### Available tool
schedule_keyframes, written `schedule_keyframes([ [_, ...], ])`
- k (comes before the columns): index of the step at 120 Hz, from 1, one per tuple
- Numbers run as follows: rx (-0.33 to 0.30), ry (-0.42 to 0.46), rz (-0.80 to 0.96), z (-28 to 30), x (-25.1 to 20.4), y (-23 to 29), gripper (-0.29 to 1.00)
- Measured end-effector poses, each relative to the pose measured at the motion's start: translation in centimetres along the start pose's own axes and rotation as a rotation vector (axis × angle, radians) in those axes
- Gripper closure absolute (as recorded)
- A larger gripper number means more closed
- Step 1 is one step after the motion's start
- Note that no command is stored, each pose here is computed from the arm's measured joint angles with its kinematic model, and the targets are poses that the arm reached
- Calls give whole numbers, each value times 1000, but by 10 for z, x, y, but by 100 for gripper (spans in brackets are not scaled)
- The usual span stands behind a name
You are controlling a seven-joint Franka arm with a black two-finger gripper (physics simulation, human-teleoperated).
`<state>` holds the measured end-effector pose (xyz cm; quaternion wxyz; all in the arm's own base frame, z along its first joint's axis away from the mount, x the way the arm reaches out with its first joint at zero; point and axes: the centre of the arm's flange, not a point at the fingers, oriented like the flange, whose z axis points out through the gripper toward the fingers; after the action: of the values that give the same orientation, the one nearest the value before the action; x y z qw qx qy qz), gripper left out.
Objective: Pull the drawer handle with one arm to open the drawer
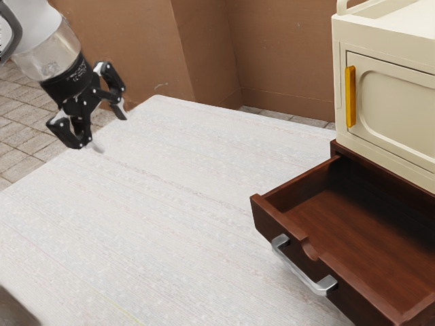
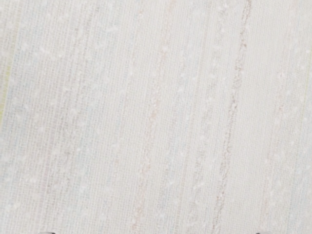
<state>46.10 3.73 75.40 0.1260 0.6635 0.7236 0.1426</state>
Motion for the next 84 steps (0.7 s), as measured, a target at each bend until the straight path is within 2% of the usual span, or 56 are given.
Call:
schedule_keyframes([
  [6, 96, 24, -76, 18, 30, -6, 16],
  [12, 166, 36, -112, 33, 45, -9, 12],
  [27, 262, 49, -118, 51, 48, -14, 7],
  [50, 321, 41, -129, 58, 53, -22, 3],
  [84, 330, 33, -124, 58, 53, -28, 1],
])
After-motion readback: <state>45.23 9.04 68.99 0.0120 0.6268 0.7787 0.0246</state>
